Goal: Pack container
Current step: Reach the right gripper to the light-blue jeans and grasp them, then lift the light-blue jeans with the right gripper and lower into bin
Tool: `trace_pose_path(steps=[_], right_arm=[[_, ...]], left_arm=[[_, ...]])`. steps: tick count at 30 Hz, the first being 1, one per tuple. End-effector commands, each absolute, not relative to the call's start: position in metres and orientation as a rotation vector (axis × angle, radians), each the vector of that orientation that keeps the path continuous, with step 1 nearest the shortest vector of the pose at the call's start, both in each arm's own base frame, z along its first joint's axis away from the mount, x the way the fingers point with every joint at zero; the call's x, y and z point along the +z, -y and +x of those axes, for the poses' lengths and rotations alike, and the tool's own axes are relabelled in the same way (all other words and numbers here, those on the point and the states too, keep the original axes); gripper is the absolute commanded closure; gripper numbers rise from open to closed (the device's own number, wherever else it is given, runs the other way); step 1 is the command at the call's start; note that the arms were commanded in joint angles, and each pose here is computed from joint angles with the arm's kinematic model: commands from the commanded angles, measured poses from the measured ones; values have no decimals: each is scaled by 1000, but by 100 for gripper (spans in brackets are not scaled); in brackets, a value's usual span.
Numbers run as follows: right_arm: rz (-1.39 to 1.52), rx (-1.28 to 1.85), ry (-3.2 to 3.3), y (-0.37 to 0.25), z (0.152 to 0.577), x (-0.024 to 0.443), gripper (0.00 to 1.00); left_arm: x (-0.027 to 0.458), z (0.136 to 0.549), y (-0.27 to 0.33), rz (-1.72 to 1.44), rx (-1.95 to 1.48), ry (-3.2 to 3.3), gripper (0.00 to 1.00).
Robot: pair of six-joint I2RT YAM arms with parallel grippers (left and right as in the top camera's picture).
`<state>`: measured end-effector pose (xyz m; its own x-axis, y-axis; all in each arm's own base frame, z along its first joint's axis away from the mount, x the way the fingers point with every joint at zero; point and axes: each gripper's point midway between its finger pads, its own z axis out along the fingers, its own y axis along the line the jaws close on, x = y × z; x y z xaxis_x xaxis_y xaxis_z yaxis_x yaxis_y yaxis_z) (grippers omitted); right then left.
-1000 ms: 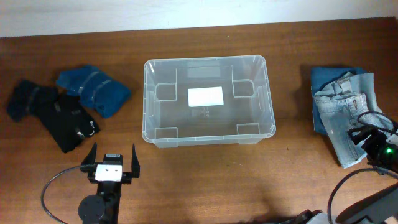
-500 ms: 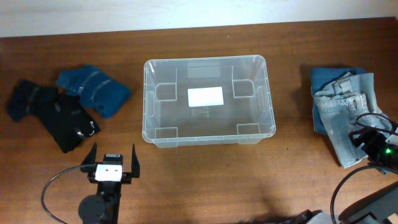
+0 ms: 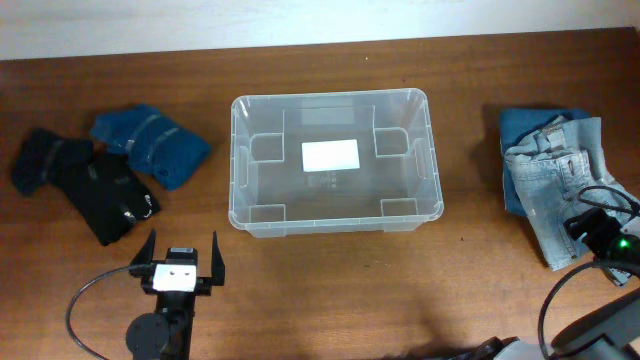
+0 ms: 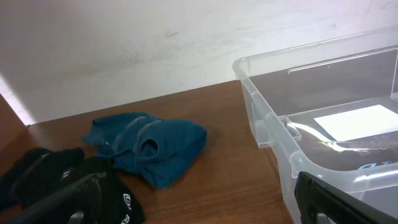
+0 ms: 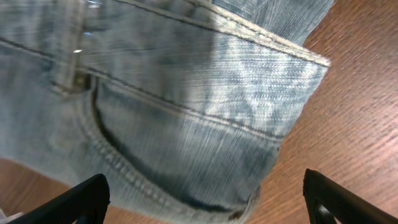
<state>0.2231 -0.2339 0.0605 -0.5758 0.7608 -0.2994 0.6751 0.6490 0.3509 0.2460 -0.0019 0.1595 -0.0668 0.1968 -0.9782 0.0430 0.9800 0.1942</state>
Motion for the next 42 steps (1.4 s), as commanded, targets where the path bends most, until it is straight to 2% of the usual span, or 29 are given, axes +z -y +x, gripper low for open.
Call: trace_pose_path(steps=[1,7,13,16,17,19,24,29,37,42], right_arm=[[1170,296,-2465,233,220,45,8],[1157,382,-2466,231,228,26,15],[1039,488,-2478,219,244,13,36],[990,504,-2507,211,253,6,56],[974,506,-2514,209,256,5,67],[929,508,-2527,202,264,6,94],[845,519,-2531,190,279,13,96],[844,546,-2466,190,291,48,96],[743,433,-2332,190,310,178,96],[601,367,-2221,161,323,269,96]], left_arm=[[158,246,-2,164,135,-1638,1],[158,246,-2,164,135,-1638,1],[158,246,-2,164,135,-1638,1],[158,246,-2,164,135,-1638,1],[158,246,-2,164,135,-1638,1],[158,246,-2,164,135,-1638,1],[158,246,-2,164,135,-1638,1],[158,246,-2,164,135,-1638,1],[158,246,-2,164,135,-1638,1],[158,246,-2,164,135,-1638,1]])
